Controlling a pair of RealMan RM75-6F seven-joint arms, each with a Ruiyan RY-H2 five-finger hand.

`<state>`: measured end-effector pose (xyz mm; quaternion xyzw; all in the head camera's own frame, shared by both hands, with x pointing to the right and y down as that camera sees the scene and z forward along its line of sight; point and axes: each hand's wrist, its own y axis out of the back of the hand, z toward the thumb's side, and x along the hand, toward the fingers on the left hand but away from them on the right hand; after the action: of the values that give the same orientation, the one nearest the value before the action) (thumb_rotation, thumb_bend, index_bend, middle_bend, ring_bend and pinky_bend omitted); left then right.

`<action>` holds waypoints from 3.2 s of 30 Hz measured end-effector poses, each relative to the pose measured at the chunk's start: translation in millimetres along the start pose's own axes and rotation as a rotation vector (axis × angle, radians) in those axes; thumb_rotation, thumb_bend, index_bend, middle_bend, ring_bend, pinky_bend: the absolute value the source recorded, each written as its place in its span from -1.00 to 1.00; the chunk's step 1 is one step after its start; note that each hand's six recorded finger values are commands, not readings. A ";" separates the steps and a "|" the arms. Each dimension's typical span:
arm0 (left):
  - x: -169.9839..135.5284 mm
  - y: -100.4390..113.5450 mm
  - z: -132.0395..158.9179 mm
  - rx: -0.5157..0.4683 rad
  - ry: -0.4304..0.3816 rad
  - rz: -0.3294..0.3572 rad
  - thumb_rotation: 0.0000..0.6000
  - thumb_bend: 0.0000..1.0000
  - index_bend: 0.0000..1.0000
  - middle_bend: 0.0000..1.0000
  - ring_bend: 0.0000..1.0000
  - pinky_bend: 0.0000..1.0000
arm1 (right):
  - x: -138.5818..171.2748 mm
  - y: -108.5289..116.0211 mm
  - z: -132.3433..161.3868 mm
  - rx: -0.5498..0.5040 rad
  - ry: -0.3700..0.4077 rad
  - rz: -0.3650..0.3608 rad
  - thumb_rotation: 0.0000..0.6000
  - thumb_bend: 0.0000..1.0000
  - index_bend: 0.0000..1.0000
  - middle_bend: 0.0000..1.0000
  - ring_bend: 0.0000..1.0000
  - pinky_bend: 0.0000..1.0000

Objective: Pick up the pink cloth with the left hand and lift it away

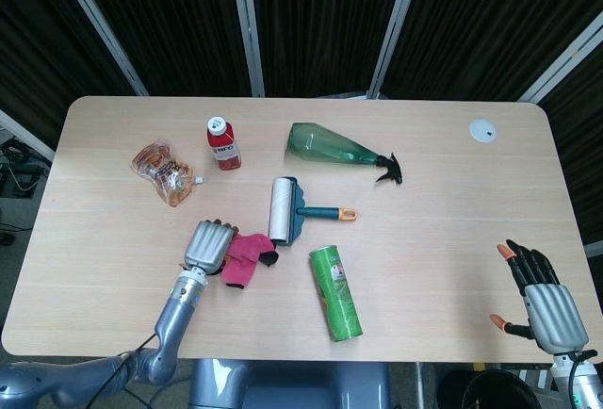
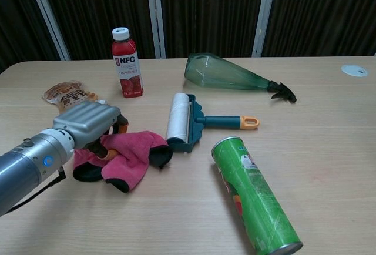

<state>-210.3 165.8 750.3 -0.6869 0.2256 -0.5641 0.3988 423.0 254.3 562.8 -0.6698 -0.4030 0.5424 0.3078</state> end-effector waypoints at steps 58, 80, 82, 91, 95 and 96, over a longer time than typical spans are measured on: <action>-5.7 0.7 -5.6 0.029 0.005 -0.016 1.00 0.32 0.59 -0.01 -0.18 0.06 | 0.0 -0.3 0.2 0.013 0.004 0.001 1.00 -1.00 -1.00 -1.00 -1.00 -1.00; -53.7 63.2 -155.5 -0.028 0.224 0.126 1.00 0.11 0.31 -0.24 -0.32 0.00 | 0.6 -1.8 0.6 0.022 -0.005 0.009 1.00 -1.00 -1.00 -1.00 -1.00 -1.00; -57.6 60.9 -163.0 -0.022 0.234 0.123 1.00 -0.03 0.17 -0.38 -0.43 -0.11 | 0.6 -1.8 0.8 0.023 -0.006 0.009 1.00 -1.00 -1.00 -1.00 -1.00 -1.00; -69.4 53.0 -190.1 -0.032 0.279 0.104 1.00 -0.88 -0.62 -1.00 -1.00 -0.76 | 0.7 -2.5 1.4 0.029 -0.007 0.009 1.00 -1.00 -1.00 -1.00 -1.00 -1.00; -70.8 55.2 -195.0 -0.044 0.292 0.120 1.00 -1.00 -0.72 -1.00 -1.00 -0.86 | 0.9 -2.6 1.3 0.030 -0.007 0.011 1.00 -1.00 -1.00 -1.00 -1.00 -1.00; -71.6 55.4 -196.6 -0.051 0.298 0.122 1.00 -1.00 -0.72 -1.00 -1.00 -0.87 | 0.9 -2.5 1.3 0.031 -0.007 0.011 1.00 -1.00 -1.00 -1.00 -1.00 -1.00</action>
<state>-409.0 130.4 672.2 -0.5908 0.3379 -0.6284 0.3768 421.4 256.3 564.2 -0.6651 -0.3923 0.5526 0.3137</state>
